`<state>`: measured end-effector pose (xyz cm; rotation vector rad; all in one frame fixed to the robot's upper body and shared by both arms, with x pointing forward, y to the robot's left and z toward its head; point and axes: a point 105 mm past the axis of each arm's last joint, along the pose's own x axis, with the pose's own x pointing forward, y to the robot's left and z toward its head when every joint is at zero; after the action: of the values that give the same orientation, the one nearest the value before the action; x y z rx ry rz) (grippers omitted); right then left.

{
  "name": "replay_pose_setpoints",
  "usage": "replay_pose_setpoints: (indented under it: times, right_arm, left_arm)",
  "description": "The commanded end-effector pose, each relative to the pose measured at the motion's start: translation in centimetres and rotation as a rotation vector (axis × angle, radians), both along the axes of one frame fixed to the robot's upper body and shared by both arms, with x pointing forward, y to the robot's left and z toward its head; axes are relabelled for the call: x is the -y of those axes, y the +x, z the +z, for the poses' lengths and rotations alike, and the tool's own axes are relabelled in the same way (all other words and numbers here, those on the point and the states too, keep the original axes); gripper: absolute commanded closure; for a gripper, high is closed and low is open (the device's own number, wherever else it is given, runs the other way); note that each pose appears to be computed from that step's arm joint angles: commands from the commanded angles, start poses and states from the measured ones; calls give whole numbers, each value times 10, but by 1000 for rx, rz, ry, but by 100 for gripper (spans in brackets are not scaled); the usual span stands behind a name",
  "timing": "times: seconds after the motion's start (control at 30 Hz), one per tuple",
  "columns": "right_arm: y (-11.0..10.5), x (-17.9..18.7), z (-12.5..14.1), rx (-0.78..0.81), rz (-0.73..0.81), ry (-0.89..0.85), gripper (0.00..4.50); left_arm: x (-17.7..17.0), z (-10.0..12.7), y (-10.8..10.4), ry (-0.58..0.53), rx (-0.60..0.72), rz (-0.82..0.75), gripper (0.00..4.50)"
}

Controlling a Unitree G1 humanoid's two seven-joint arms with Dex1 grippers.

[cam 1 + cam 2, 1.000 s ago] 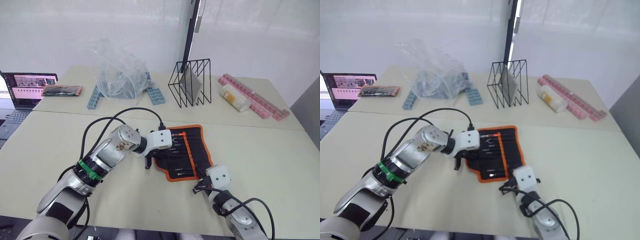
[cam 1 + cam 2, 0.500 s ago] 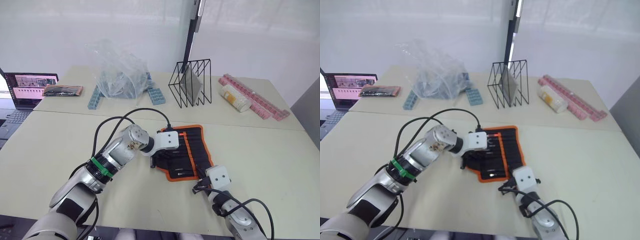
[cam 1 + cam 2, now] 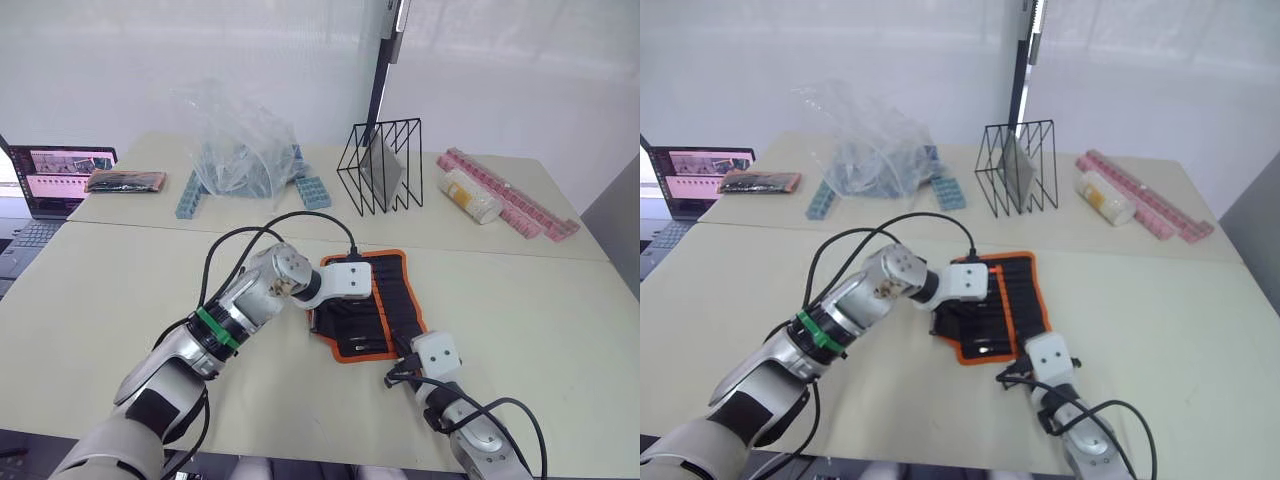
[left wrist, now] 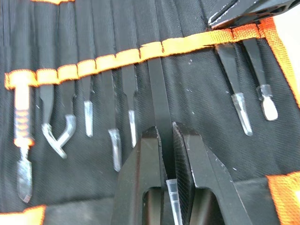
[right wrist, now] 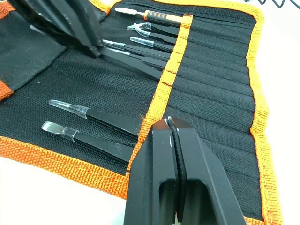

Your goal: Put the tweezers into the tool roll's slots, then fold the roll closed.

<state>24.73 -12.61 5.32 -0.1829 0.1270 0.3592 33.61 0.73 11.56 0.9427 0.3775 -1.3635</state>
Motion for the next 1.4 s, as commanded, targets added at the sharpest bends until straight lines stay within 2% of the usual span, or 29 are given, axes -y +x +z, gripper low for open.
replay_pose_setpoints:
  times: [0.03, 0.43, 0.63, 0.83, 0.9, 1.07, 1.27, 1.4]
  right_arm:
    - [-16, -3, -38, -166, 10, -20, 450]
    - [-17, -4, -38, -169, 13, -23, 450]
    - [-16, -4, -38, -169, 16, -25, 450]
    - [-15, -3, -38, -168, 19, -27, 450]
    - [-15, -3, -38, -168, 20, -28, 450]
    - [-13, -3, -38, -166, 21, -30, 450]
    - [-11, -3, -38, -165, 23, -33, 450]
    - [-9, -1, -38, -164, 24, -33, 450]
  left_arm:
    - [12, 3, 1, 13, 52, -46, 449]
    - [41, -11, 10, -39, 66, -31, 449]
    - [42, -19, 14, -62, 62, -14, 449]
    - [37, -16, 18, -73, 69, 2, 449]
    - [35, -10, 19, -83, 73, 8, 358]
    - [26, 9, 18, -101, 90, 4, 194]
    - [11, 41, 5, -185, 62, 28, 1]
    - [-20, 49, -2, -238, 35, 111, 1]
